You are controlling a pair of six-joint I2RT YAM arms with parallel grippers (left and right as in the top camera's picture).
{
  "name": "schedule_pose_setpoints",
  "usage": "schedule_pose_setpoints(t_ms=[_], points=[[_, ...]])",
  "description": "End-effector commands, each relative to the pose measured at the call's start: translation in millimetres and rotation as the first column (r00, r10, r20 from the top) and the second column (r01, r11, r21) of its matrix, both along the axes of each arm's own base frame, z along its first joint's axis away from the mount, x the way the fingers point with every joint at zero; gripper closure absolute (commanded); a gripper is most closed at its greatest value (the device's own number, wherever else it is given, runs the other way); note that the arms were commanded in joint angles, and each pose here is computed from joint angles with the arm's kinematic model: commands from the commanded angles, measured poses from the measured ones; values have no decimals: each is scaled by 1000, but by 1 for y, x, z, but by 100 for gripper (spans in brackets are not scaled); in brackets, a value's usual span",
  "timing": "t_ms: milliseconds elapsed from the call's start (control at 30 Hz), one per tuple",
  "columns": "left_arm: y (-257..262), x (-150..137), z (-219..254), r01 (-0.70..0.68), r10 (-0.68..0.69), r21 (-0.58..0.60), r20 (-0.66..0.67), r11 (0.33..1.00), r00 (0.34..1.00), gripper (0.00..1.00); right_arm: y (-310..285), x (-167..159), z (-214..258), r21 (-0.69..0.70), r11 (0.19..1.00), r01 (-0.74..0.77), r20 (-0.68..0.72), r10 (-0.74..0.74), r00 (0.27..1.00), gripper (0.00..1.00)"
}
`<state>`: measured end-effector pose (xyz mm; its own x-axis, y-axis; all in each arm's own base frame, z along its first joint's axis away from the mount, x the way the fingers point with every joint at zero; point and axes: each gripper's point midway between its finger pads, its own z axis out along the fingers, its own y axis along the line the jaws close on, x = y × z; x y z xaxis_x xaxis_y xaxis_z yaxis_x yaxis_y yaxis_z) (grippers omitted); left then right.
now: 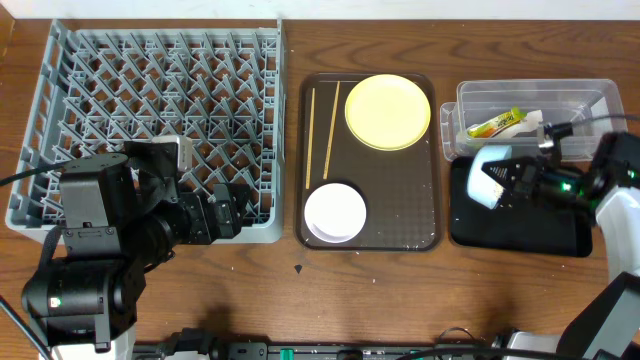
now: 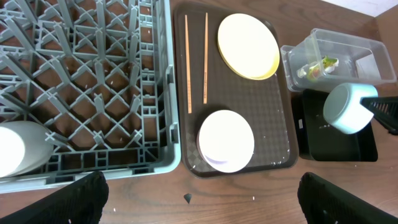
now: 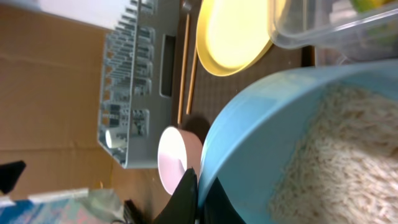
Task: Sort waste into correct bins and load items into the dishwasher
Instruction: 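Tip the blue bowl over the black tray to dump the rice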
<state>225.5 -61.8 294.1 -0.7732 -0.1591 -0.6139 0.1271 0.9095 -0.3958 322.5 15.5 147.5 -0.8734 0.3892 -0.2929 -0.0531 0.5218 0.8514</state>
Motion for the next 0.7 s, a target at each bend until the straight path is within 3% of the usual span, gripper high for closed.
schedule_pose_setpoints(t_ms=[0,167,267,367,433,533,600,667], points=[[-3,0,3,18,-17,-6,10,1000,1000,2,0,-7,13,162,987,-13,112,-5,994,99],[-3,0,3,18,-17,-6,10,1000,1000,2,-14,-16,29,298,954,-16,243,-60,968,99],[-3,0,3,17,-17,-6,10,1000,1000,2,-26,-16,15,263,963,62,167,-109,980,99],[-3,0,3,17,-17,-6,10,1000,1000,2,-30,-18,18,268,961,66,188,-119,975,99],[-3,0,3,17,-17,-6,10,1000,1000,2,-34,-17,5,250,960,124,81,-148,986,99],[-3,0,3,18,-17,-6,10,1000,1000,2,-26,-22,23,307,950,55,190,-118,975,99],[-3,0,3,18,-17,-6,10,1000,1000,2,-32,-19,3,241,963,119,82,-142,986,99],[-3,0,3,18,-17,-6,10,1000,1000,2,-28,-22,12,300,948,104,87,-136,987,99]])
